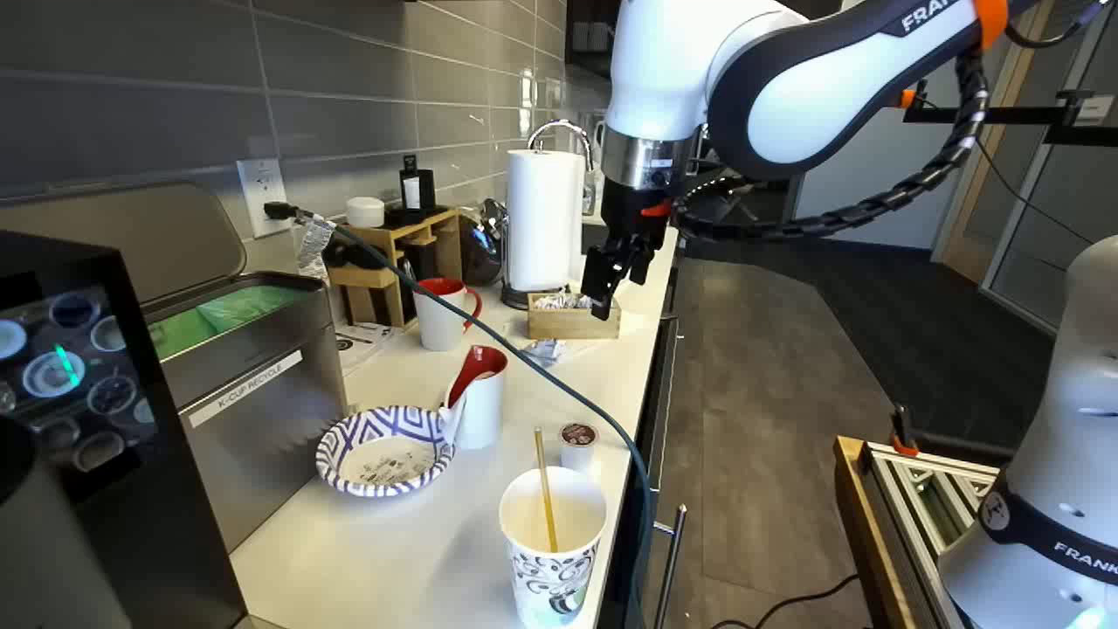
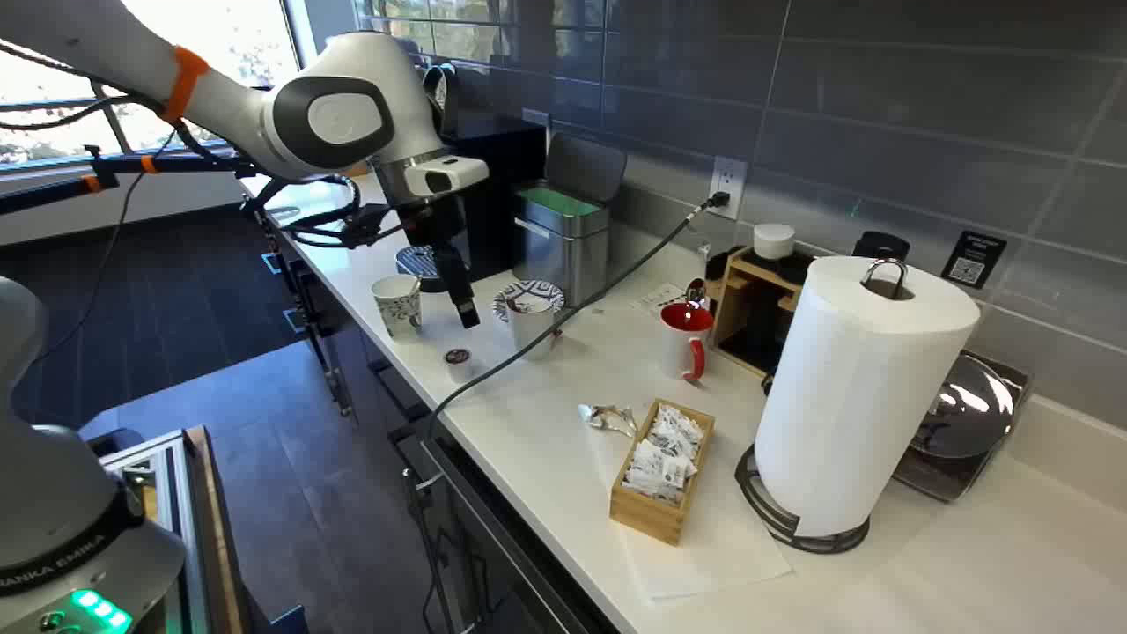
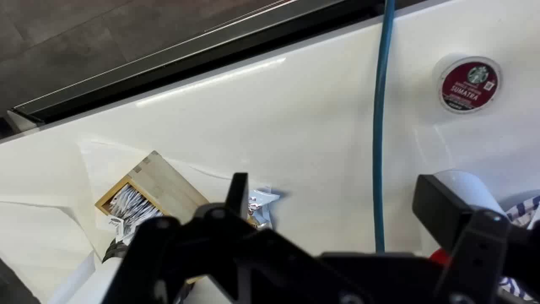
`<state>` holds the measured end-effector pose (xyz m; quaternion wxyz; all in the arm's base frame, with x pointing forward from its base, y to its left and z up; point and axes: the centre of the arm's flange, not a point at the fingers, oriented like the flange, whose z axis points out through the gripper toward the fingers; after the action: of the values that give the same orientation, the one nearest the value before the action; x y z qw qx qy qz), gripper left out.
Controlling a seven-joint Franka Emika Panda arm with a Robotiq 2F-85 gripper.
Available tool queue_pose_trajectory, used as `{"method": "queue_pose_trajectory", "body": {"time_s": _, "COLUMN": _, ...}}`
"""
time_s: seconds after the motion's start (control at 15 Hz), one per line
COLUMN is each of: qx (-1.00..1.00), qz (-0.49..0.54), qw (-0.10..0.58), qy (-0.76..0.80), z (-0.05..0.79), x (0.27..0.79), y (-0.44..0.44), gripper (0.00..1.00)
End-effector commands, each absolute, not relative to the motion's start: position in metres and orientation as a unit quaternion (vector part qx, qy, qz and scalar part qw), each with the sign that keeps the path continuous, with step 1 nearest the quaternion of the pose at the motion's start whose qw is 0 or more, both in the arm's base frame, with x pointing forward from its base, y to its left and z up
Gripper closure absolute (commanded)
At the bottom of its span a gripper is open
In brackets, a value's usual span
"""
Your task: Put the white item in the coffee maker
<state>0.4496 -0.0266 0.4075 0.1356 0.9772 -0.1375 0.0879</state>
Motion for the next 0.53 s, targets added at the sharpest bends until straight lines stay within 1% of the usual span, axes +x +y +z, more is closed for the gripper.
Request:
{"method": "queue_pose_trajectory", "body": {"time_s": 0.0, "qx": 0.977, "qz": 0.088, "qw": 0.136, "qy": -0.138, "z": 0.407, "x": 0.450, "y": -0.027, "gripper": 0.00}}
{"method": "queue_pose_trajectory", "body": {"time_s": 0.33, "qx": 0.991, "qz": 0.067, "qw": 0.060, "qy": -0.100, "z": 0.391, "x": 0.443, "y": -0.002, "gripper": 0.00}}
{"method": "queue_pose_trajectory", "body": {"time_s": 0.47, "qx": 0.995, "qz": 0.079, "qw": 0.031, "qy": -0.061, "z": 0.382, "x": 0.441, "y": 0.011, "gripper": 0.00}}
